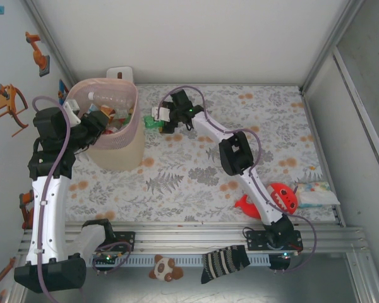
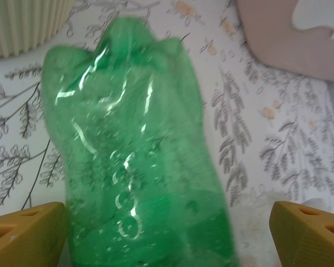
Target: Put the plastic bottles in the bin
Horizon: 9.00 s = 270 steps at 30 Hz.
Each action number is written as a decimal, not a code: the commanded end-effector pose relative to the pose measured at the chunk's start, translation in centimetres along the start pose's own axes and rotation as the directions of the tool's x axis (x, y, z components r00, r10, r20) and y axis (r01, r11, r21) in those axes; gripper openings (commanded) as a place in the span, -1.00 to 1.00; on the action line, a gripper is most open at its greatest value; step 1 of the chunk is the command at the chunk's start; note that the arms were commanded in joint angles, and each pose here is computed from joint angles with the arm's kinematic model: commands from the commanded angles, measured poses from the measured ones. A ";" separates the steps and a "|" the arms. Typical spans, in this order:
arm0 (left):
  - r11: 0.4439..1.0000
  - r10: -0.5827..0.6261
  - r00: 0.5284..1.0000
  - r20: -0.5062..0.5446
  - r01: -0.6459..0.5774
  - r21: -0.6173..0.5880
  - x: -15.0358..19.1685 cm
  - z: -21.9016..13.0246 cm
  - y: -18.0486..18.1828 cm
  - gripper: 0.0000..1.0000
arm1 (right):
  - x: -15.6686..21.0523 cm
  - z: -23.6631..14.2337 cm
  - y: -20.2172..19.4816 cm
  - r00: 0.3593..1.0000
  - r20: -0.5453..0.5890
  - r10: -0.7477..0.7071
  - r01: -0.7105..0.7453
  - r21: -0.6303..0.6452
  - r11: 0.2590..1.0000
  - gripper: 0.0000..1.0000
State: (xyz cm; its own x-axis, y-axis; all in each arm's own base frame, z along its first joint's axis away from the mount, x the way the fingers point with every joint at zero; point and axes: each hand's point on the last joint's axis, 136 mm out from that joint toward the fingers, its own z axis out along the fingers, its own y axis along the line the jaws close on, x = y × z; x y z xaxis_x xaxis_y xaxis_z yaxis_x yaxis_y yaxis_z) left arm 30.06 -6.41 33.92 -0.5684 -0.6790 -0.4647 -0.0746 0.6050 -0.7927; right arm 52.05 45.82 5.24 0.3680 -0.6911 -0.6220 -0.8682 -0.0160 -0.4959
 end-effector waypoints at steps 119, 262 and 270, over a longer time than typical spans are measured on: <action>0.615 0.542 0.838 0.066 -0.449 0.648 8.4 1.3 -18.3 0.72 | -21.5 -35.9 5.8 0.619 0.568 0.543 -0.620 -0.072 0.781 -0.87; 0.702 0.543 0.698 -0.467 -0.682 -0.204 -3.3 2.6 3.1 0.11 | -22.8 -38.8 7.8 0.677 0.535 0.505 -0.569 -0.055 0.821 0.28; 0.736 0.504 0.709 -0.494 -0.651 -0.184 -1.5 2.2 3.7 -0.27 | -22.8 -38.6 7.8 0.677 0.533 0.508 -0.571 -0.056 0.819 0.27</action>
State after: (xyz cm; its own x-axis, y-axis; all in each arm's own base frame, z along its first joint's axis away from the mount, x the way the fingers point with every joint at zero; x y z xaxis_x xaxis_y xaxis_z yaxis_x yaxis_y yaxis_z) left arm 33.28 -3.63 32.44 -0.8050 0.0458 -0.5916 0.1737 0.9715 -0.1611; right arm 24.49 33.50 37.04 -0.0736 -0.1265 -0.9892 -0.9359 0.3514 0.0247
